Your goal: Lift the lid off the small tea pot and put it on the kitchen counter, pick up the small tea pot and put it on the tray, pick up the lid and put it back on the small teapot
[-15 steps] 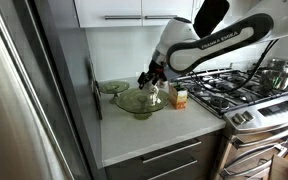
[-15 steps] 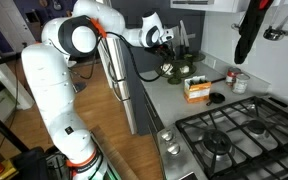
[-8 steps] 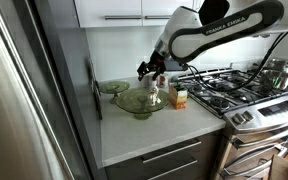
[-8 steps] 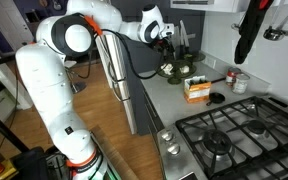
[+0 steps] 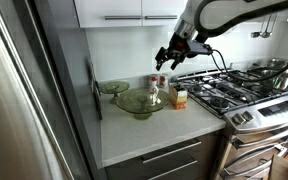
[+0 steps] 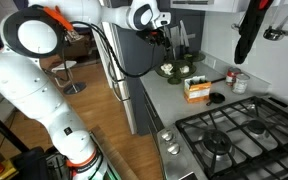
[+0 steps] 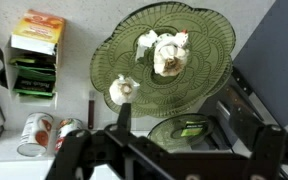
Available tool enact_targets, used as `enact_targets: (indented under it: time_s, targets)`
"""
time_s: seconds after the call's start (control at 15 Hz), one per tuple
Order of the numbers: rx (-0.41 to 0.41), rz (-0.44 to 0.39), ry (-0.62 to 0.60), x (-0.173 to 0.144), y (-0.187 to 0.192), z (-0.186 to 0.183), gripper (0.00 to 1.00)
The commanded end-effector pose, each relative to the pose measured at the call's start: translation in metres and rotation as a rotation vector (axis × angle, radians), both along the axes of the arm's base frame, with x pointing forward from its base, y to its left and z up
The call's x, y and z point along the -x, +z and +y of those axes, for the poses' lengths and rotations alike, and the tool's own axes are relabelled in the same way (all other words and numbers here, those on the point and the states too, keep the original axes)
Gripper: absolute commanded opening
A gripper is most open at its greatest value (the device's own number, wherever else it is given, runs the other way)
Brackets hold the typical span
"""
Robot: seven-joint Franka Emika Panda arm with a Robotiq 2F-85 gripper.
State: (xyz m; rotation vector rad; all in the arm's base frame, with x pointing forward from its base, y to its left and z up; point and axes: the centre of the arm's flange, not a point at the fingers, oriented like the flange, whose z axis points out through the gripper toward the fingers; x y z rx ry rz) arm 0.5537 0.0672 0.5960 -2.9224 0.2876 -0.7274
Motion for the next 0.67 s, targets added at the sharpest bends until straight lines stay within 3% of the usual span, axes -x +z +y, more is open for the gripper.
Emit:
enact_targets:
  time_s: [0.0,0.27,0.33,0.6]
  targets:
    - [0.045,0.054,0.009,0.056,0.002,-0.016,1.0]
    - [0.034,0.095,0.003,0.089,-0.013,-0.025,1.0]
    - [0.034,0.072,0.004,0.06,0.001,-0.016,1.0]
    - [0.035,0.067,0.004,0.062,0.003,-0.016,1.0]
